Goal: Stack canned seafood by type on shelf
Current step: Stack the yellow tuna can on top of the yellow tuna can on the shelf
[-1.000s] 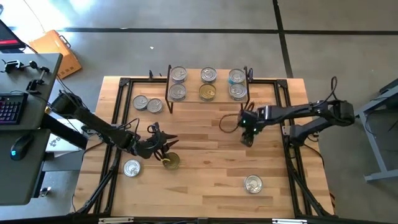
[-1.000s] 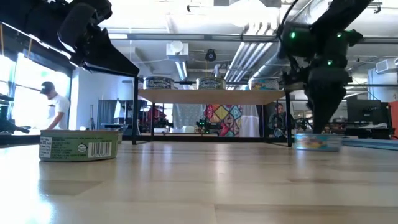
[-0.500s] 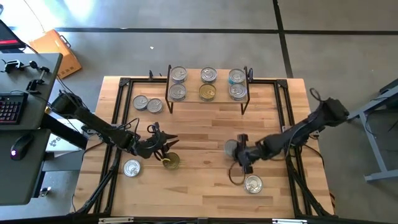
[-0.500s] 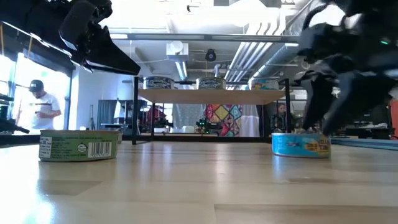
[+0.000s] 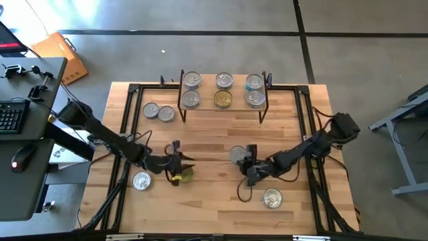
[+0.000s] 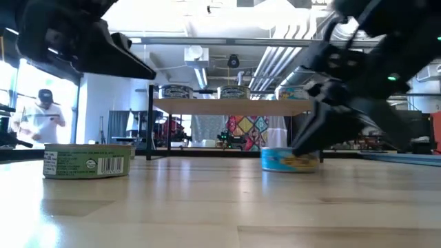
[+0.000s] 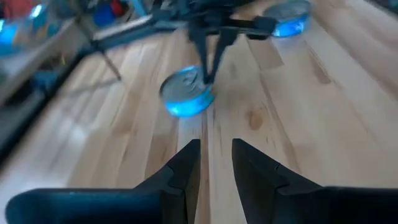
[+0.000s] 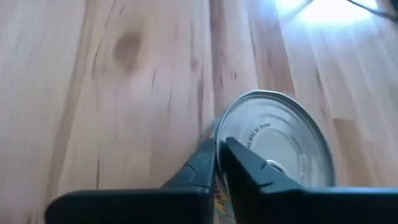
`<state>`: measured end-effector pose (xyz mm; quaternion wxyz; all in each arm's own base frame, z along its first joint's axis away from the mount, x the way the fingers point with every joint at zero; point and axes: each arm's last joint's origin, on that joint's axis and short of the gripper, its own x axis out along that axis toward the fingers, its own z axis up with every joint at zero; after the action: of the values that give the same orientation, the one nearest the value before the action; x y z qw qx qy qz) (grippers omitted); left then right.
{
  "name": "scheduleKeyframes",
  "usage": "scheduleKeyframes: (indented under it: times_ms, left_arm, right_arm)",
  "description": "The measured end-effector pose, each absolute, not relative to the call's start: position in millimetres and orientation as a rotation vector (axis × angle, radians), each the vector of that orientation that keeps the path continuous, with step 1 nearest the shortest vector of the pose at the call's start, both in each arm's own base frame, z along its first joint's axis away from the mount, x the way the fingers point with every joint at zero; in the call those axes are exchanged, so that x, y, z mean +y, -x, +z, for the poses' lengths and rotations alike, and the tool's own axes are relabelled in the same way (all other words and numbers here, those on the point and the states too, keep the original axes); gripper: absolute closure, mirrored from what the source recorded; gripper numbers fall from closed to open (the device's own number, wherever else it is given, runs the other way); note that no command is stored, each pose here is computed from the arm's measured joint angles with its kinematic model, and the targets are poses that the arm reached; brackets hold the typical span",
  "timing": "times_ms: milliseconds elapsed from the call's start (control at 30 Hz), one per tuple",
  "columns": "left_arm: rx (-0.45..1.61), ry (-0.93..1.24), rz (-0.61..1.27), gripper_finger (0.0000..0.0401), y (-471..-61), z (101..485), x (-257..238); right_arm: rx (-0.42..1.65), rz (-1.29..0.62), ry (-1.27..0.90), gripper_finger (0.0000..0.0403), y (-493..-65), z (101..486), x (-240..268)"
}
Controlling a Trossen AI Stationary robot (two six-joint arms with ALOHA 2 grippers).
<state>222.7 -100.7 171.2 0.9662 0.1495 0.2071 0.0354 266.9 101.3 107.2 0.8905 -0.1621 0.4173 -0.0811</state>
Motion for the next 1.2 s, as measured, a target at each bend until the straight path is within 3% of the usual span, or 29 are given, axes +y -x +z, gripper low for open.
scheduleKeyframes:
  times_ms: [333, 633, 867, 1200]
  left_arm:
    - [0.416, -0.600, 0.054, 0.0305, -252, 145, -99]
    - [0.445, -0.634, -0.002, 0.0237, -283, 126, -81]
    - [0.424, -0.606, -0.186, 0.0218, -307, 116, -68]
    - [0.364, -0.585, -0.347, 0.0258, -340, 108, -47]
  right_arm:
    - [0.637, 0.123, 0.019, 0.0400, -304, 129, 56]
    - [0.505, 0.092, -0.091, 0.0402, -319, 145, 33]
    - [0.423, 0.103, 0.027, 0.0402, -320, 173, 57]
    - [0.393, -0.031, 0.151, 0.0403, -265, 212, 131]
